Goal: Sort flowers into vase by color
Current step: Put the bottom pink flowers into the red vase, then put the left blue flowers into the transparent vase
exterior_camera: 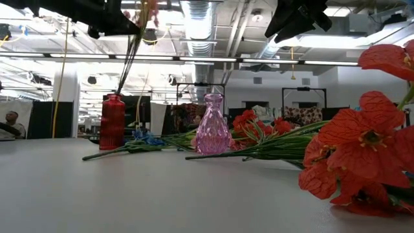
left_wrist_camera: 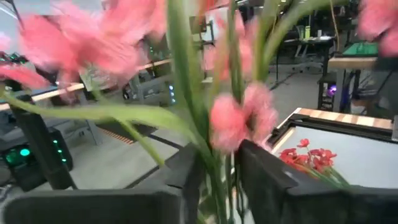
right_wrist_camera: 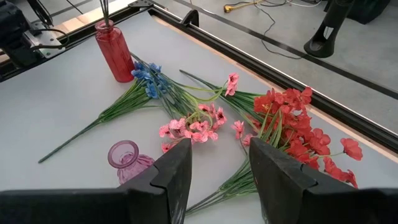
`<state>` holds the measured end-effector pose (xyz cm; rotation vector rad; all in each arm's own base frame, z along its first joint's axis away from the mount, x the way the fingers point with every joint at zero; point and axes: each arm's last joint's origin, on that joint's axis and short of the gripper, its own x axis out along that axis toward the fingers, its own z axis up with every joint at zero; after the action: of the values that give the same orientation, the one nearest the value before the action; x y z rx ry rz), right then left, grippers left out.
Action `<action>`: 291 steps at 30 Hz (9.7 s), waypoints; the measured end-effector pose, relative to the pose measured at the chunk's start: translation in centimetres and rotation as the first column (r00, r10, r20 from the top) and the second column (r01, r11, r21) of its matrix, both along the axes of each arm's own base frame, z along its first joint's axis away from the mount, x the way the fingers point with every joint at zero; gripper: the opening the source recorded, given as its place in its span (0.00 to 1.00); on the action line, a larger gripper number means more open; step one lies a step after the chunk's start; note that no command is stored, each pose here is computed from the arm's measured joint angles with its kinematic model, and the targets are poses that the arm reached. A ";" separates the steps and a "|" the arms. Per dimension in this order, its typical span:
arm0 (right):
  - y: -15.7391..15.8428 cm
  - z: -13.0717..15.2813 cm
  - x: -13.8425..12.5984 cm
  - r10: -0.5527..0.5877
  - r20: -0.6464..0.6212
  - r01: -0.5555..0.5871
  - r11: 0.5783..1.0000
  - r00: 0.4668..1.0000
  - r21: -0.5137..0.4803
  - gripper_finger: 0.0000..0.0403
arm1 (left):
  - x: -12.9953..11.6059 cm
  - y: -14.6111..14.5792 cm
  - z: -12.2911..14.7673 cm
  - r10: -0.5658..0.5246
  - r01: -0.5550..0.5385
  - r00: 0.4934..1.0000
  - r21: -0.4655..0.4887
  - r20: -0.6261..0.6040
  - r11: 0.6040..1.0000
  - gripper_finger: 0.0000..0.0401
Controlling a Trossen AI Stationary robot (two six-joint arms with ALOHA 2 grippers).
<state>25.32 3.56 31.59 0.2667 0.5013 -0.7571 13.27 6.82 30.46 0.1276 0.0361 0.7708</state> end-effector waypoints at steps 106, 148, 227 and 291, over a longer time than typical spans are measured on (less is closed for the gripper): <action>0.0 0.0 0.0 0.001 0.002 -0.001 1.000 1.000 0.002 0.46 | 5.8 -8.1 -11.8 -0.268 -0.148 0.892 -0.794 -0.365 0.589 0.40; 0.0 0.0 0.0 0.002 0.001 -0.002 1.000 1.000 0.003 0.46 | 10.2 -8.5 -17.0 -0.119 -0.236 0.921 -0.777 -0.370 0.584 0.03; 1.2 2.6 2.3 0.331 0.249 -0.347 0.938 0.910 0.023 0.46 | 6.4 -8.6 -0.3 -0.643 0.686 0.718 -0.111 0.267 0.720 0.06; 4.3 6.3 -1.8 0.526 0.327 -0.517 0.848 0.786 -0.122 0.08 | 18.6 -10.4 -6.9 -0.716 0.744 0.665 -0.110 0.211 0.659 0.40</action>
<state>23.56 7.88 37.88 0.2165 0.2042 -0.1596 31.87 -3.61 23.59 -0.1029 -0.0857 -0.0559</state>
